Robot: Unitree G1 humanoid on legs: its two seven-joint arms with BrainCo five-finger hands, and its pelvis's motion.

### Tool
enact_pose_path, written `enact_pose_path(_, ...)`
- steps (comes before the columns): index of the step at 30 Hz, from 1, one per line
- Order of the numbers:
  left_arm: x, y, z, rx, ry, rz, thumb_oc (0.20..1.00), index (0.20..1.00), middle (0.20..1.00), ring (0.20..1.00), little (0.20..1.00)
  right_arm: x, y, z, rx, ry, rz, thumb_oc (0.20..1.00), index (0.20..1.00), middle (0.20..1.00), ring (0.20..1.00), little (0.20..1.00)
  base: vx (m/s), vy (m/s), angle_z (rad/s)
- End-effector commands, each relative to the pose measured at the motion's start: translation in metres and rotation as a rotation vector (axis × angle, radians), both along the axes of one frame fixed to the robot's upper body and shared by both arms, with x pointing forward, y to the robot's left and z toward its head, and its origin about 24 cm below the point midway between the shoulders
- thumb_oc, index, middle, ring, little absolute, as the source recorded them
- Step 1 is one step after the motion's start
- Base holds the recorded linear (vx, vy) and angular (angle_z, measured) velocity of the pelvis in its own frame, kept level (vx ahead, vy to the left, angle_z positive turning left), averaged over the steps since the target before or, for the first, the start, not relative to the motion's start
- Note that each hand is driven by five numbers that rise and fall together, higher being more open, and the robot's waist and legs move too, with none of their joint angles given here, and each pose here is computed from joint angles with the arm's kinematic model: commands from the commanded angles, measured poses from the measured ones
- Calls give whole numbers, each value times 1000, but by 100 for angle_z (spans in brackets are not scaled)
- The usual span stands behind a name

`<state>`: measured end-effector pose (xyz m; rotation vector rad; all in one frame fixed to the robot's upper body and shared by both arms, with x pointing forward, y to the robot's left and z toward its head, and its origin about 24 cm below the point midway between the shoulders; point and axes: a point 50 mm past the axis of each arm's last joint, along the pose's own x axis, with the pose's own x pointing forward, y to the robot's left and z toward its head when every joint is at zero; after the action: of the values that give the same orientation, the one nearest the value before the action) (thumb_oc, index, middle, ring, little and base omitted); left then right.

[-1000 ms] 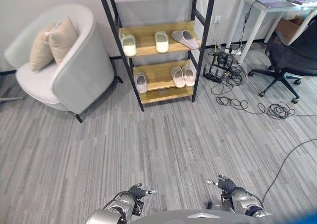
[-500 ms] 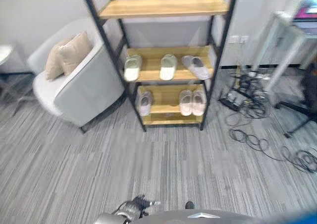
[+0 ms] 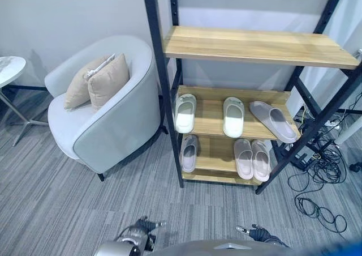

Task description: Arrange the slippers neatly on the shoe rack.

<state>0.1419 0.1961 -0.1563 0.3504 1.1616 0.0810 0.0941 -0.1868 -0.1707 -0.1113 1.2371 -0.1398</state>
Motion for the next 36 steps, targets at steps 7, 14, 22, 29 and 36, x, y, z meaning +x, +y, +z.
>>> enact_pose_path(7,-126,7,-20,70,310,83,1000,1000,1000,1000,1000,-21,-25,1,-155,6,12,1000,1000,1000,1000,1000,143,-253,8)
enact_pose_path(14,-114,8,-20,48,251,88,1000,1000,1000,1000,1000,46,-33,29,-169,-300,81,1000,1000,1000,1000,1000,47,-94,-18)
enact_pose_path(22,-119,0,-21,53,221,139,1000,1000,1000,1000,1000,50,16,54,-113,-590,205,1000,1000,1000,1000,1000,-23,-16,-13)
enact_pose_path(29,-128,-11,-22,30,256,74,1000,1000,1000,1000,1000,70,17,83,-157,-856,138,1000,1000,1000,1000,1000,53,7,0)
enact_pose_path(36,-122,-14,-23,26,248,0,1000,1000,1000,1000,1000,114,18,125,-143,-1060,106,1000,1000,1000,1000,1000,39,12,0)
